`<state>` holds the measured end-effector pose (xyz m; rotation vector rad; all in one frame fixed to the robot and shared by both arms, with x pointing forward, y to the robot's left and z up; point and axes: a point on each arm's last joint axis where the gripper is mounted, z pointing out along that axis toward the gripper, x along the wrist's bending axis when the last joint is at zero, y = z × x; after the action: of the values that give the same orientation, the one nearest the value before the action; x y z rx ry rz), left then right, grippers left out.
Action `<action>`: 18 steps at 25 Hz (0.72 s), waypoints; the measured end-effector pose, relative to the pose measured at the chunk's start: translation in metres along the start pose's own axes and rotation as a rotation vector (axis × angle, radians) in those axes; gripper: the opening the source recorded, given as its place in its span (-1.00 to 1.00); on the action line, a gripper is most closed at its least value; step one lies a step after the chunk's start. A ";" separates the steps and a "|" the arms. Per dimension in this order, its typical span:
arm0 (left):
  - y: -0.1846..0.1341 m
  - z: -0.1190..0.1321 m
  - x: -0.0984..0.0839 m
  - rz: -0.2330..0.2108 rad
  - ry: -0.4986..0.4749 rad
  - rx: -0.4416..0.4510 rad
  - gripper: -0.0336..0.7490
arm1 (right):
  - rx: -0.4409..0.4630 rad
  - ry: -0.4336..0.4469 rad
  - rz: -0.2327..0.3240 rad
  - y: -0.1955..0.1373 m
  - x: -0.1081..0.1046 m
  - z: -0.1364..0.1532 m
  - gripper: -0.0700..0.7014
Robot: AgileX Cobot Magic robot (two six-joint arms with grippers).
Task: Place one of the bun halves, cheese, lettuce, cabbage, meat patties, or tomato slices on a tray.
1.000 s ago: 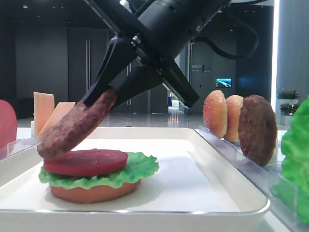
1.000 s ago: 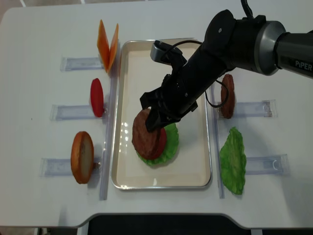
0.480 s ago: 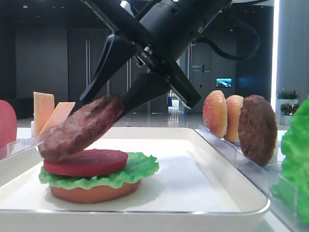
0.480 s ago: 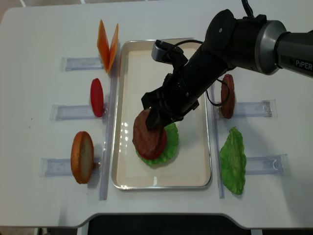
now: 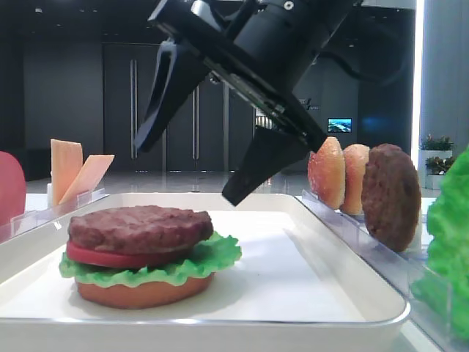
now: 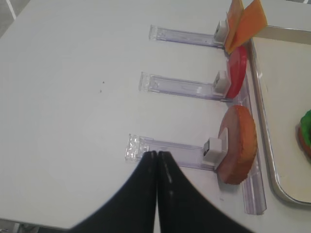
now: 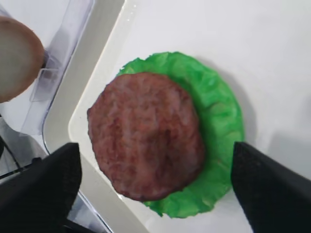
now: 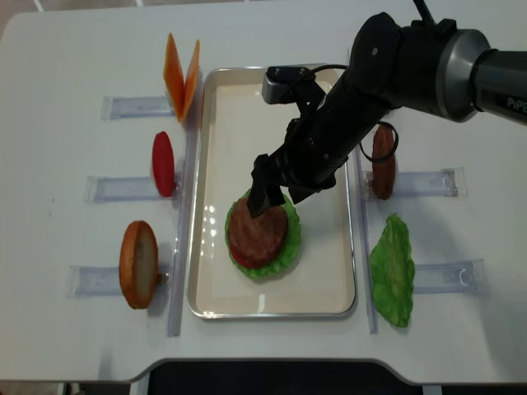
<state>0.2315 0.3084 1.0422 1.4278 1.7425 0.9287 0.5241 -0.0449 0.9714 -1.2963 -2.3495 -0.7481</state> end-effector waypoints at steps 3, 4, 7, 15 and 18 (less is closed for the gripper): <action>0.000 0.000 0.000 0.000 0.000 0.000 -0.97 | -0.050 -0.036 -0.045 0.002 0.002 -0.022 0.72; 0.000 0.000 0.000 0.000 0.000 0.000 -0.97 | -0.072 -0.046 -0.057 0.003 0.004 -0.032 0.72; 0.000 0.000 0.000 0.000 0.000 0.000 -0.97 | -0.149 -0.060 -0.080 0.004 0.010 -0.063 0.72; 0.000 0.000 0.000 0.001 0.000 0.000 -0.97 | -0.293 -0.188 -0.101 -0.005 0.003 -0.138 0.72; 0.000 0.000 0.000 0.001 0.000 0.000 -0.97 | -0.296 -0.255 -0.036 -0.010 -0.016 -0.156 0.72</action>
<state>0.2315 0.3084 1.0422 1.4286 1.7420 0.9292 0.5313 -0.1537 1.0846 -1.5551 -2.5382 -1.0278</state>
